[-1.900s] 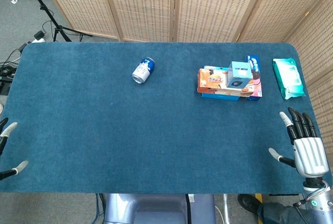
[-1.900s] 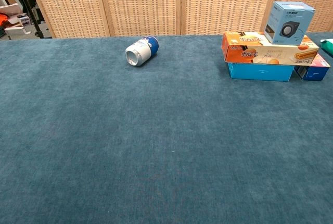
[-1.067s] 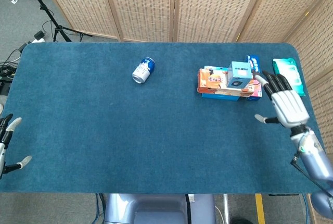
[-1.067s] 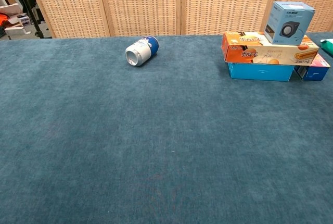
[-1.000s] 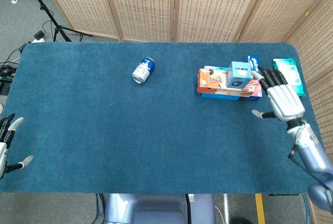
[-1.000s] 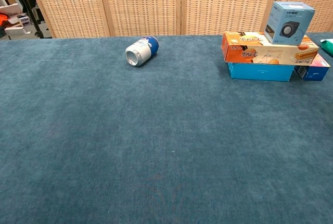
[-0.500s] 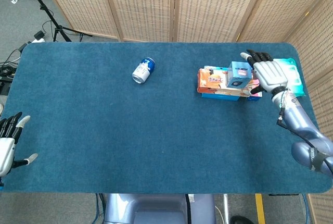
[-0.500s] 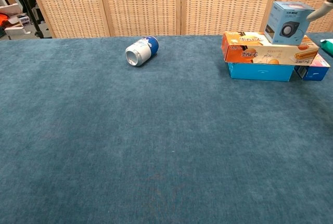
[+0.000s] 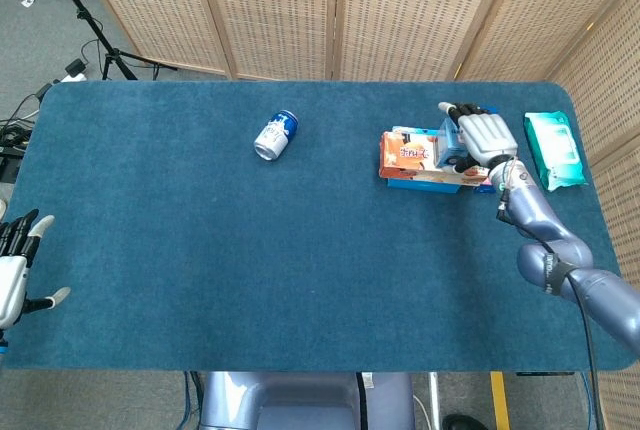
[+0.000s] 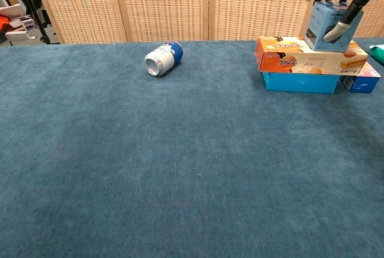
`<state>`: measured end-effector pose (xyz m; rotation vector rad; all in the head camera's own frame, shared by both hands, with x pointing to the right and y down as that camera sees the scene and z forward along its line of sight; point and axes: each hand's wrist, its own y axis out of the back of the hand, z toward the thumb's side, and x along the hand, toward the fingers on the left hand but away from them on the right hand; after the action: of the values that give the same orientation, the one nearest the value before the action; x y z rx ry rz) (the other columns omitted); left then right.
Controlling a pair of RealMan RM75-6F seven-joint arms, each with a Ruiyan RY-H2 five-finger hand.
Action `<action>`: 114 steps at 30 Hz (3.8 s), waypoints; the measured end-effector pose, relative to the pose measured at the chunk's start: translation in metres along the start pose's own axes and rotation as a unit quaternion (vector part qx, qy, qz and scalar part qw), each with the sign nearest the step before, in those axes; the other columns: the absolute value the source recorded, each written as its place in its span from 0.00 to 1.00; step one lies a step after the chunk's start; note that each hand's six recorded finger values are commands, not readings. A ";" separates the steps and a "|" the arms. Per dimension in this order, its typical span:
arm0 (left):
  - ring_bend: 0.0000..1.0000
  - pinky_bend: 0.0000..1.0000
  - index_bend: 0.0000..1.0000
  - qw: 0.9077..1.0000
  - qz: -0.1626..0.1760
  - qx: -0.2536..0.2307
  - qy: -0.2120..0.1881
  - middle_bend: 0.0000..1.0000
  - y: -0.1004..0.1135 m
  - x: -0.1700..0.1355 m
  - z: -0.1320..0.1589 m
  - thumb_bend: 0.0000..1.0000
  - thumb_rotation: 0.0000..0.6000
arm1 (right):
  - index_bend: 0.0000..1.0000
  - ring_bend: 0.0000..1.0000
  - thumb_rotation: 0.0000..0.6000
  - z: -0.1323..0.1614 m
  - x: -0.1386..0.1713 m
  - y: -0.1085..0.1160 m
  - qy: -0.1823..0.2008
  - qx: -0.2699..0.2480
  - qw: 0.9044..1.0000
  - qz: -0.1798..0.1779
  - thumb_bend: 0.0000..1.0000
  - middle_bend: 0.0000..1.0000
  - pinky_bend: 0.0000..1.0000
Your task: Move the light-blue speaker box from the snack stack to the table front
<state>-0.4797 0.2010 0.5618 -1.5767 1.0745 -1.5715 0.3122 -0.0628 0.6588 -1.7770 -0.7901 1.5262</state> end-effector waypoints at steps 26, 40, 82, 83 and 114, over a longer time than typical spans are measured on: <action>0.00 0.00 0.00 1.000 0.004 -0.013 -0.020 0.00 0.007 -0.009 0.002 0.00 1.00 | 0.35 0.46 1.00 0.018 0.127 -0.006 0.126 0.031 0.989 -0.067 0.54 0.46 0.32; 0.00 0.00 0.00 0.999 0.010 -0.019 -0.035 0.00 0.010 -0.018 0.005 0.00 1.00 | 0.35 0.46 1.00 -0.006 0.174 -0.095 0.144 0.105 0.984 -0.022 0.43 0.44 0.32; 0.00 0.00 0.00 0.999 0.013 -0.028 -0.040 0.00 0.015 -0.025 0.003 0.00 1.00 | 0.31 0.36 1.00 -0.041 0.176 -0.128 0.100 0.021 0.994 0.023 0.21 0.39 0.28; 0.00 0.00 0.00 0.999 0.013 -0.028 -0.039 0.00 0.015 -0.025 0.002 0.00 1.00 | 0.33 0.38 1.00 -0.040 0.174 -0.128 0.101 0.018 0.995 0.018 0.25 0.41 0.28; 0.00 0.00 0.00 0.999 0.013 -0.029 -0.038 0.00 0.016 -0.026 0.001 0.00 1.00 | 0.43 0.48 1.00 0.015 0.196 -0.099 0.099 -0.104 0.949 0.282 0.72 0.51 0.31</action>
<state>-0.4785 0.2164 0.5358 -1.6419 1.1030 -1.4629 0.3219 0.1535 0.6196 -2.4167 -0.3620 1.6125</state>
